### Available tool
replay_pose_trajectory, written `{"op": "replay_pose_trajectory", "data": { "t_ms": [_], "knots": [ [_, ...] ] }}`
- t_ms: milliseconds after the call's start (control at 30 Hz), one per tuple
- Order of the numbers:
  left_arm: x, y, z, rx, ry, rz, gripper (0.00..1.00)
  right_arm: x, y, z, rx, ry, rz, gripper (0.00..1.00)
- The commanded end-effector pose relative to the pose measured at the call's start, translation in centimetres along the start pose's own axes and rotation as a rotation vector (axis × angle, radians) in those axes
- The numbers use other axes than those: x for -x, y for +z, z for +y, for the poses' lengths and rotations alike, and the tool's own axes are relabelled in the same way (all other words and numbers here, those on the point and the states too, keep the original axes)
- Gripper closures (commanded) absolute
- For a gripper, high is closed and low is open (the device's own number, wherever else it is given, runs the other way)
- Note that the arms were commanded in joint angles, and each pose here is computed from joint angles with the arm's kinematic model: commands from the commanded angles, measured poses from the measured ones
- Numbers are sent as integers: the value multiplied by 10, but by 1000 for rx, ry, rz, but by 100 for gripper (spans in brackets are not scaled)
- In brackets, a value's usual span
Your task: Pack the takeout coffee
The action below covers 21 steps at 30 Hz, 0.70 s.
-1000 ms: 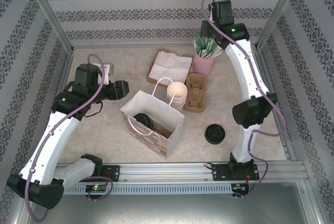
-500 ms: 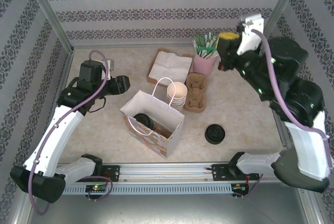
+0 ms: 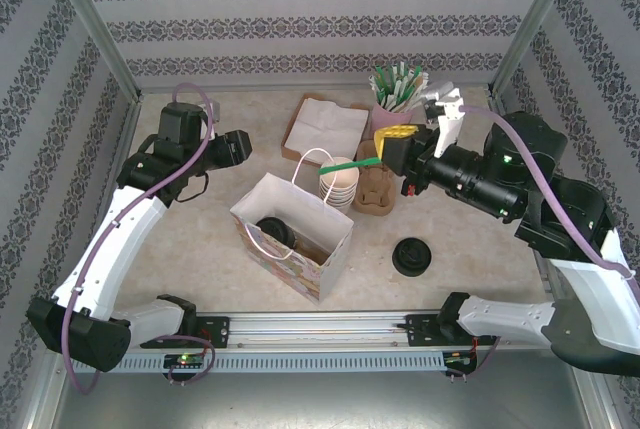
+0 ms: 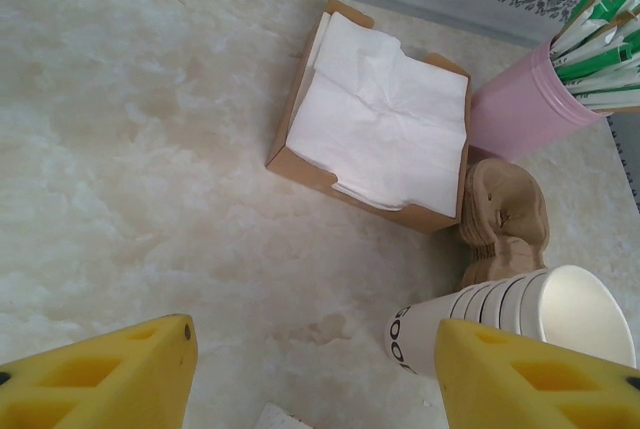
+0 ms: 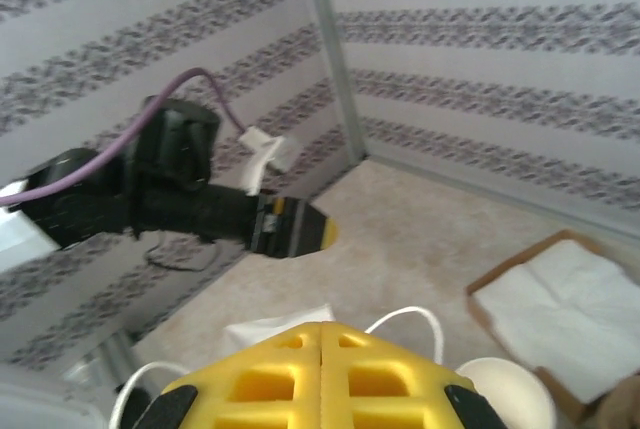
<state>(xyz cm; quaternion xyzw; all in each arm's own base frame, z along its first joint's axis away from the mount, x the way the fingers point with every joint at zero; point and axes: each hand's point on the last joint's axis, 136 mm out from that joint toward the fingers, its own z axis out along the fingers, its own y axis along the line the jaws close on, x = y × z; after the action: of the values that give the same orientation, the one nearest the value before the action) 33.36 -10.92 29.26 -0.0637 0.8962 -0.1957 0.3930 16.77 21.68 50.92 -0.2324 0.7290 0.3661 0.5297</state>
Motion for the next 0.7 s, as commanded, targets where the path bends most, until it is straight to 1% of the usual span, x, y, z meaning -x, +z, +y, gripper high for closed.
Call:
{"op": "replay_pose_trajectory", "data": {
  "t_ms": [0, 100, 300, 400, 567, 633, 667],
  "knots": [
    [13, -6, -6, 2, -10, -44, 35, -12, 2, 19, 106, 39, 39, 100],
    [12, -6, -5, 6, -18, -36, 36, -25, 5, 18, 96, 45, 77, 100],
    [14, -8, -5, 11, -22, -35, 37, -52, 18, 31, 153, 57, 176, 100],
    [14, -8, -6, 8, -24, -34, 37, -61, 24, 32, 153, 51, 208, 100],
    [12, -8, -6, 8, -27, -30, 37, -87, 55, 26, 115, 53, 272, 100],
    [11, -9, -5, 10, -28, -27, 37, -103, 73, 19, 72, 46, 317, 97],
    [10, -9, -5, 10, -28, -27, 37, -110, 81, 16, 52, 40, 335, 92]
  ]
}}
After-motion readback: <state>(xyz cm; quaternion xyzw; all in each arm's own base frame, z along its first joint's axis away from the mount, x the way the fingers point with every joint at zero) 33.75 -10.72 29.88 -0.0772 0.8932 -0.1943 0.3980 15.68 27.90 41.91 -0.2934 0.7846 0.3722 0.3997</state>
